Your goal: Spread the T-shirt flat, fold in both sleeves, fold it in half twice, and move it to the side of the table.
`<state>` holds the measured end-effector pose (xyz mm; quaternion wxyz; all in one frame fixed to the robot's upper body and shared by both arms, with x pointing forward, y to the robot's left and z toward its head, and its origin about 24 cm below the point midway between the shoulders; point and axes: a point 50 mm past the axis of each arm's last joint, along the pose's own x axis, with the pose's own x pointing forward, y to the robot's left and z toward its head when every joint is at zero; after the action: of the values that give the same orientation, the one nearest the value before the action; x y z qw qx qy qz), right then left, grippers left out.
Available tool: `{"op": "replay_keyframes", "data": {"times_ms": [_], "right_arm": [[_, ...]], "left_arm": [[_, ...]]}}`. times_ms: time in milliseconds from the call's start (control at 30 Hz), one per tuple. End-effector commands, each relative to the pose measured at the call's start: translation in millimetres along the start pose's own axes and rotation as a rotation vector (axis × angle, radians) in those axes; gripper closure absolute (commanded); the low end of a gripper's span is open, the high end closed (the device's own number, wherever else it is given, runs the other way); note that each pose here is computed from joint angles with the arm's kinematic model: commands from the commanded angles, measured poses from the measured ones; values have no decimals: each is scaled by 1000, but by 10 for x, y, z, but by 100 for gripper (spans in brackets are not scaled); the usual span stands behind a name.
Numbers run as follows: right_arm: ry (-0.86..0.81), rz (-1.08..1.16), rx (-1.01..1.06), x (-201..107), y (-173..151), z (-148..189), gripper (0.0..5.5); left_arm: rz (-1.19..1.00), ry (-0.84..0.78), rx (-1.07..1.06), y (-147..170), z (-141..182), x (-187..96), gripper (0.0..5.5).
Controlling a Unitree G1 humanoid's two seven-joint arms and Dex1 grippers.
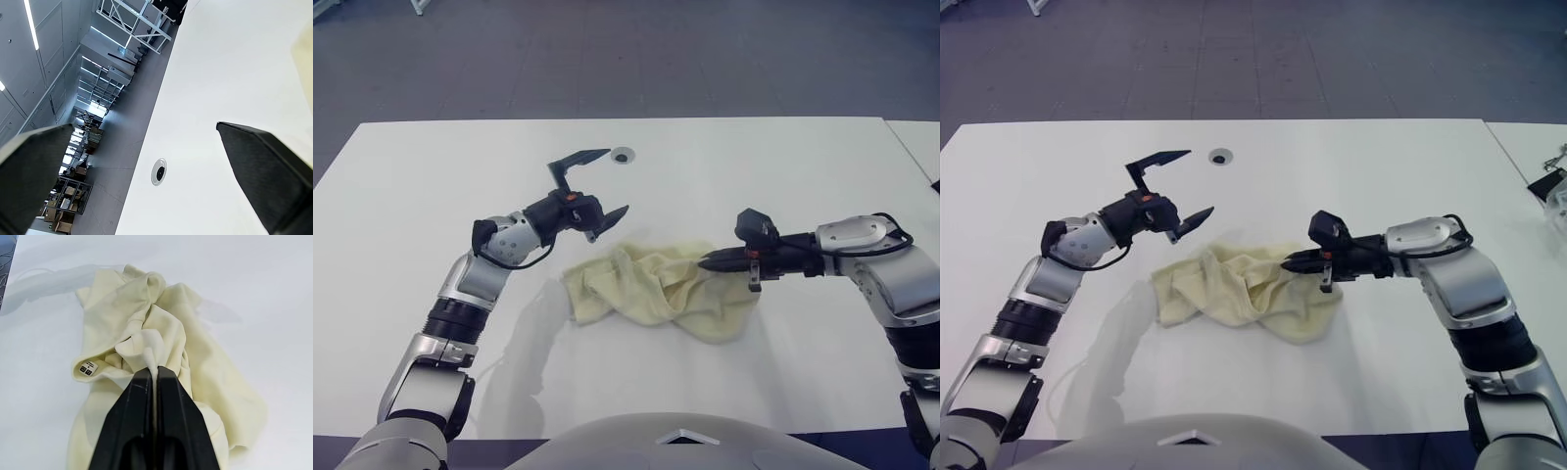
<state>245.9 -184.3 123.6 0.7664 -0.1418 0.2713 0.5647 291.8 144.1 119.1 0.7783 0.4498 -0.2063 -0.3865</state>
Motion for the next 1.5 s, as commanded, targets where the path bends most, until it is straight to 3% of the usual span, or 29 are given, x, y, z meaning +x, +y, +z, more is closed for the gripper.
{"op": "replay_keyframes", "data": {"times_ms": [33,233,567,900,1267,1500], "right_arm": [[36,-37,-32,82,11,-58,494],[80,-40,-52,132,23,-159,400],[77,-79,-98,48,24,-95,547],[104,-112,-220,-126,182,-58,547],[180,-148,-301,24,225,-212,364],[158,-174,-331,-54,224,-119,466]], "left_arm": [[-15,-8,-3,-23,21,18,10],[-19,-4,-5,-33,11,4,10],[-18,-2,-7,-56,11,-9,10],[-22,6,-10,-69,-8,-42,10],[-22,8,-19,-102,3,-45,10],[-24,9,-20,-112,1,-50,10]]}}
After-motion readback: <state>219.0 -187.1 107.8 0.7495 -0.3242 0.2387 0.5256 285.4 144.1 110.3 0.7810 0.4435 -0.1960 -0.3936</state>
